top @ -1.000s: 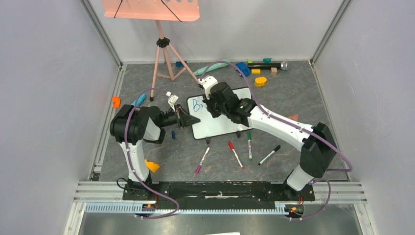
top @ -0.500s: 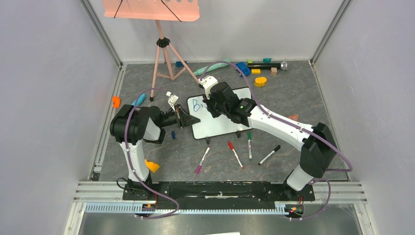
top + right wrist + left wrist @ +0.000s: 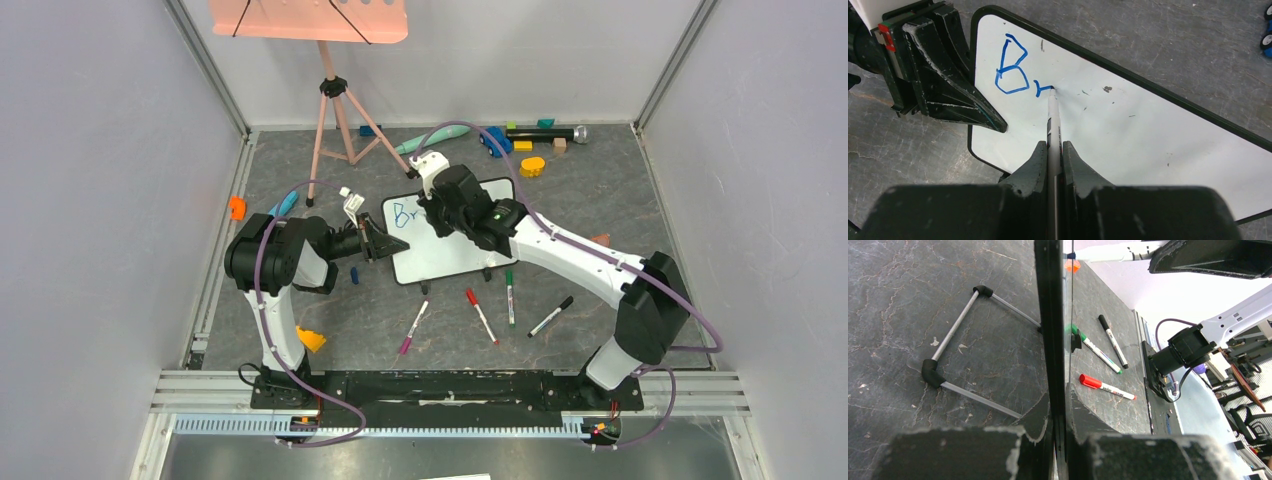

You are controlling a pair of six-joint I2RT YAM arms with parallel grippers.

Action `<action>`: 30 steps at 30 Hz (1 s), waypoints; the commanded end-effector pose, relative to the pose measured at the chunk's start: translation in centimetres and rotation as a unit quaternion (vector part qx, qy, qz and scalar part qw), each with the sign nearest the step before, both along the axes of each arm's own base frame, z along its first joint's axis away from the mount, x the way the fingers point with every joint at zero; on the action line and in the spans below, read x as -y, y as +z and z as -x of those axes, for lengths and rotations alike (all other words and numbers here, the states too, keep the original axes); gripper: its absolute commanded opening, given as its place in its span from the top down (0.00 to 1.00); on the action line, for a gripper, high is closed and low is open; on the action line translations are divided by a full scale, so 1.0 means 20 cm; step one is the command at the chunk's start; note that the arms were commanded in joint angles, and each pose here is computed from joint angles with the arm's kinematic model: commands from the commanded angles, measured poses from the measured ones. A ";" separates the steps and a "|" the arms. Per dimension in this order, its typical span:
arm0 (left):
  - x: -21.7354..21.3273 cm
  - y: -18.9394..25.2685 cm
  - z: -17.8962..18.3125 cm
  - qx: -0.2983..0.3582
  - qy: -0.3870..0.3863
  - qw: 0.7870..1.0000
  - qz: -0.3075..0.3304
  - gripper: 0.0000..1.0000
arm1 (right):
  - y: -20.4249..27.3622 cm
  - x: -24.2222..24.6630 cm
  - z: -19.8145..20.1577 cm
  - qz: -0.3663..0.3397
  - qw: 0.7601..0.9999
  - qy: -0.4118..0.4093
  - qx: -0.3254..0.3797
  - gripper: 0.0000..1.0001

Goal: Write a sentence on the whiteboard
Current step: Pick up the sentence from the whiteboard.

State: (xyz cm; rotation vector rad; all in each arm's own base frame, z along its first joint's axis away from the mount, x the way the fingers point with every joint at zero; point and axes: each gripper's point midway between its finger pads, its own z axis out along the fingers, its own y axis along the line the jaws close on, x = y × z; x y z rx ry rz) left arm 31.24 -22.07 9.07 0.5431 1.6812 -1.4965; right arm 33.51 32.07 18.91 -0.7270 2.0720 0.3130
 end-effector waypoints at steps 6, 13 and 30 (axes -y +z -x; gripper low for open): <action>-0.02 -0.06 -0.03 0.073 0.017 0.997 -0.024 0.98 | 0.09 0.09 -0.09 -0.008 0.998 -0.045 0.034 1.00; -0.02 -0.06 -0.03 0.073 0.017 0.997 -0.024 0.98 | 0.25 0.03 -0.01 -0.065 0.996 0.012 0.057 1.00; -0.02 -0.06 -0.03 0.072 0.017 0.997 -0.024 0.98 | 0.20 0.04 -0.10 -0.040 0.997 -0.016 0.057 1.00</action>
